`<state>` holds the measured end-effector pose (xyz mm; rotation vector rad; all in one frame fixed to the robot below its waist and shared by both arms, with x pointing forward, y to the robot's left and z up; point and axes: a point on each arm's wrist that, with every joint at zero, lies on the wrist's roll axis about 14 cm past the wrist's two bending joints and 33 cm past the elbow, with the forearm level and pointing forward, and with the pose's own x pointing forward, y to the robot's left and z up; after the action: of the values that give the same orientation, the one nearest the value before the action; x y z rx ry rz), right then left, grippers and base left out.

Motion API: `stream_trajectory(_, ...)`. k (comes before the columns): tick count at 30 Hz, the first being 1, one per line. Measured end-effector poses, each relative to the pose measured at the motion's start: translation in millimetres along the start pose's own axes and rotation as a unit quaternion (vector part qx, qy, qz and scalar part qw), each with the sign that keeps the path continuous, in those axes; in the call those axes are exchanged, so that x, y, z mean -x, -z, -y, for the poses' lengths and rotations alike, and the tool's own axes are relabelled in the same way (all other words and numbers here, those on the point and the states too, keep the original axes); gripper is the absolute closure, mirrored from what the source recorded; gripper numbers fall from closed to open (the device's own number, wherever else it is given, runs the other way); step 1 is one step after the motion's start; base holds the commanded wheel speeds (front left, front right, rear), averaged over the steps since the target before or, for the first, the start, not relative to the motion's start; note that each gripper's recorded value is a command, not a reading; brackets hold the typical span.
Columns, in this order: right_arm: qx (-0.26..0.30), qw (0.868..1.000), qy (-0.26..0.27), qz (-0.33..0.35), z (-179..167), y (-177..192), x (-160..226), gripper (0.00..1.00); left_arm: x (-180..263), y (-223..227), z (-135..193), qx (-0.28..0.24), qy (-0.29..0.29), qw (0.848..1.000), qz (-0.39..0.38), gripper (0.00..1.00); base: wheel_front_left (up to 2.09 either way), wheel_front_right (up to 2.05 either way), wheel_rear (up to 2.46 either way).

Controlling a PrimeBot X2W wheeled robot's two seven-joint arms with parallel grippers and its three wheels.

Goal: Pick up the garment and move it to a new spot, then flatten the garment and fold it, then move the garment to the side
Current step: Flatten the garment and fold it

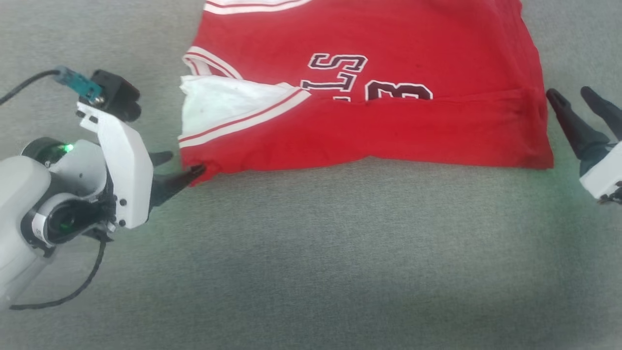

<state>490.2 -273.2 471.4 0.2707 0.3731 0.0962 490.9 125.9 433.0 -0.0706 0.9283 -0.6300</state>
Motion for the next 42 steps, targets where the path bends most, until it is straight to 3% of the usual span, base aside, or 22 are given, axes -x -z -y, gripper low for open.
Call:
stream_trajectory(9, -0.003, 1.0, 0.02, -0.016, 15, 16, 3, 0.0, -36, 26, -8, 0.057, 0.01, 0.997, -0.053, 0.0, 0.0, 0.0, 0.0)
stream_trajectory(11, -0.001, 0.999, 0.028, -0.019, 21, 19, 4, 0.0, -46, 26, -9, 0.065, 0.021, 0.996, -0.059, 0.72, 0.0, 0.0, 0.0)
stream_trajectory(12, 0.0, 0.999, 0.031, -0.02, 24, 20, 4, 0.0, -49, 26, -9, 0.067, 0.028, 0.996, -0.059, 1.0, 0.0, 0.0, 0.0)
stream_trajectory(19, 0.063, 0.995, 0.033, -0.07, 32, 26, 3, 0.0, -55, 25, -6, 0.079, 0.052, 0.994, -0.058, 1.0, 0.0, 0.0, 0.0)
stream_trajectory(24, 0.112, 0.973, 0.008, -0.203, 22, 65, 8, 0.0, -54, 24, -5, 0.075, 0.056, 0.994, -0.047, 1.0, 0.0, 0.0, 0.0)
stream_trajectory(33, 0.123, 0.94, 0.012, -0.317, 30, 94, 6, 0.0, -59, 23, -1, 0.074, 0.069, 0.995, -0.023, 1.0, 0.0, 0.0, 0.0)
stream_trajectory(34, 0.122, 0.94, 0.011, -0.318, 30, 94, 5, 0.51, -60, 23, -1, 0.074, 0.069, 0.995, -0.022, 1.0, 0.0, 0.0, 0.0)
stream_trajectory(35, 0.123, 0.94, 0.011, -0.318, 29, 94, 3, 0.66, -60, 24, -1, 0.075, 0.07, 0.995, -0.021, 1.0, 0.0, 0.0, 0.0)
stream_trajectory(36, 0.123, 0.941, 0.011, -0.316, 29, 93, 2, 0.95, -60, 23, -1, 0.076, 0.07, 0.994, -0.017, 1.0, 0.0, 0.0, 0.0)
stream_trajectory(38, 0.12, 0.943, 0.009, -0.312, 27, 92, 1, 1.0, -58, 22, -1, 0.076, 0.07, 0.995, -0.013, 1.0, 0.0, 0.0, 0.0)
stream_trajectory(42, 0.119, 0.948, 0.006, -0.296, 22, 86, 4, 1.0, -51, 21, 2, 0.079, 0.07, 0.994, 0.0, 1.0, 0.0, 0.0, 0.0)
